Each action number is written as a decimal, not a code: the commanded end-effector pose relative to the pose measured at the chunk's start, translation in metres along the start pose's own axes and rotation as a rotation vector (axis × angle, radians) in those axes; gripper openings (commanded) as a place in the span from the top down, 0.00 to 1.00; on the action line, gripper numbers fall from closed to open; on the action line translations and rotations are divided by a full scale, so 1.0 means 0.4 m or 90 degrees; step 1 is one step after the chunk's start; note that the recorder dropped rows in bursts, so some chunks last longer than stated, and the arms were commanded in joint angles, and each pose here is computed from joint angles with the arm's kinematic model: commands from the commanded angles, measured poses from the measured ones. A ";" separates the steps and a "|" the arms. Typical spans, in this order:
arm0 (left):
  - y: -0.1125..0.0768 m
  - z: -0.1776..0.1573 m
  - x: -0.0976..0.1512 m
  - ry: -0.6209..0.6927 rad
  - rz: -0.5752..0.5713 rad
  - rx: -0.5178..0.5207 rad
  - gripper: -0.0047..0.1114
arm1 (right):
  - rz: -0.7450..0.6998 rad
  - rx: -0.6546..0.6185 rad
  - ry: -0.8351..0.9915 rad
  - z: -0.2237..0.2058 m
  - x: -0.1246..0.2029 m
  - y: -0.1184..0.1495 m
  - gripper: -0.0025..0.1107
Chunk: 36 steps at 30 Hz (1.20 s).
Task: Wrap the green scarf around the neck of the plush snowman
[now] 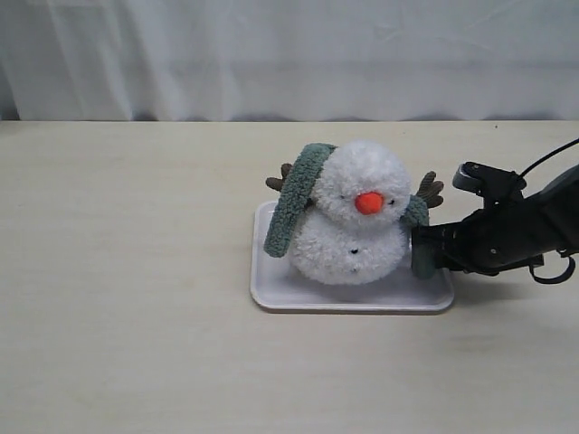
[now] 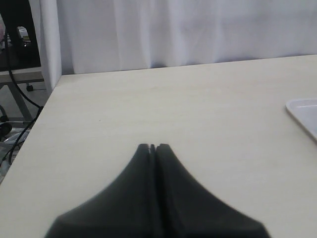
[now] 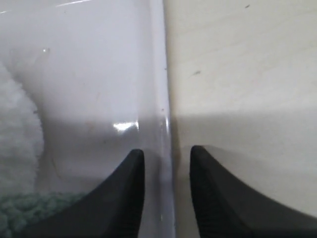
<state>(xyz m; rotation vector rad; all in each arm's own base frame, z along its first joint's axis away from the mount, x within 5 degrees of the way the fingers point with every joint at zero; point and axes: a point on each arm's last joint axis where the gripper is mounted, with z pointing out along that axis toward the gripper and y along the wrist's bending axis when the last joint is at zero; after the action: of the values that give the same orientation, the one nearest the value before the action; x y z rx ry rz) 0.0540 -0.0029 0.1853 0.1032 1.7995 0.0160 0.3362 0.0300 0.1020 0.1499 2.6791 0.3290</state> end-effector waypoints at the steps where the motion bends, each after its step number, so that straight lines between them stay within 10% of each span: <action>1: 0.001 0.000 0.000 -0.006 -0.006 -0.003 0.96 | -0.033 -0.009 0.010 -0.018 0.006 0.005 0.67; 32: 0.001 0.000 0.000 -0.006 -0.006 -0.003 0.96 | -0.168 -0.065 -0.220 -0.455 -0.036 0.112 0.67; 36: 0.001 0.000 0.000 -0.006 -0.006 -0.003 0.96 | -0.205 -0.100 -0.222 -0.503 -0.031 0.135 0.82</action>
<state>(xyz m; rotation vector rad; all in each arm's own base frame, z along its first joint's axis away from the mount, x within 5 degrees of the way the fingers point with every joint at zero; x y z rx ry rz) 0.0540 -0.0029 0.1853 0.1032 1.7995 0.0160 0.2695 0.0350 0.2849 -0.1795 2.2872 0.3388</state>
